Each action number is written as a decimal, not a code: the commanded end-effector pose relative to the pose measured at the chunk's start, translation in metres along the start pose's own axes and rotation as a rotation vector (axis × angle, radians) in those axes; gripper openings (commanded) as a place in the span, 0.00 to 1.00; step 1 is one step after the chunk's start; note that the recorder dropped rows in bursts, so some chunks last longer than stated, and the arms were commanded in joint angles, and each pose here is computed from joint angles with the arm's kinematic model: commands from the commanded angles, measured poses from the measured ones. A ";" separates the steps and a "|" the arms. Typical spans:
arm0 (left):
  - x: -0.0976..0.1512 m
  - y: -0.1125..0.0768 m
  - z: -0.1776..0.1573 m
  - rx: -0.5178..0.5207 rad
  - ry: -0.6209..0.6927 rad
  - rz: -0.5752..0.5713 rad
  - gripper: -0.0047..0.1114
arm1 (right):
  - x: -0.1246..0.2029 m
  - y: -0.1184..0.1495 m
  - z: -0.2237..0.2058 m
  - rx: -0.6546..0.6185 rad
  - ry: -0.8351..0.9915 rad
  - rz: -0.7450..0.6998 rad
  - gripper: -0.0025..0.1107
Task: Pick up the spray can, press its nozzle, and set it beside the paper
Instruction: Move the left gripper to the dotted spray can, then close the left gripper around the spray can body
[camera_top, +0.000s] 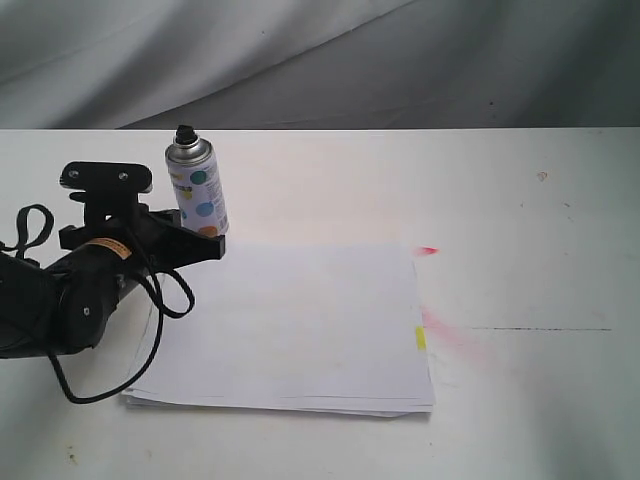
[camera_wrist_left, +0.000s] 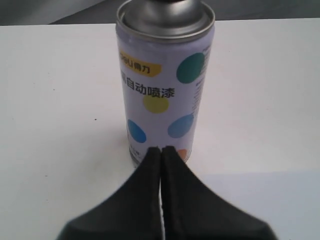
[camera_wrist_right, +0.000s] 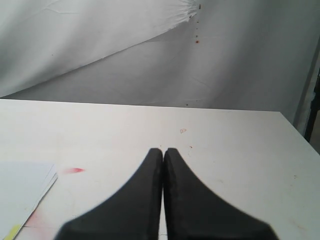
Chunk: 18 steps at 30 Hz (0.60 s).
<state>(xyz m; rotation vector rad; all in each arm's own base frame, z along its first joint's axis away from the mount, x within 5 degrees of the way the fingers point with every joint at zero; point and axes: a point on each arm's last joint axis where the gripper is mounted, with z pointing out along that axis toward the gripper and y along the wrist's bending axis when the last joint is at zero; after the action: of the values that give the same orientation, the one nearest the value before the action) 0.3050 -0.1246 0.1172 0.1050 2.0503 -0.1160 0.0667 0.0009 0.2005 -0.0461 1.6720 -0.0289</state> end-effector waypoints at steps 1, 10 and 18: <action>0.000 -0.001 -0.001 -0.001 -0.006 0.057 0.06 | 0.001 -0.001 0.000 0.009 -0.001 -0.016 0.02; 0.000 0.000 -0.001 -0.005 -0.013 0.034 0.72 | 0.001 -0.001 0.000 0.009 -0.001 -0.016 0.02; -0.001 -0.001 -0.001 -0.001 -0.017 0.039 0.94 | 0.001 -0.001 0.000 0.009 -0.001 -0.016 0.02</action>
<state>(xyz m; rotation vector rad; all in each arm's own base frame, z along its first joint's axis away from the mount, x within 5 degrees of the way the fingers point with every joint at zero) 0.3054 -0.1245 0.1179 0.1490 2.0387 -0.0870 0.0667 0.0009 0.2005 -0.0461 1.6720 -0.0289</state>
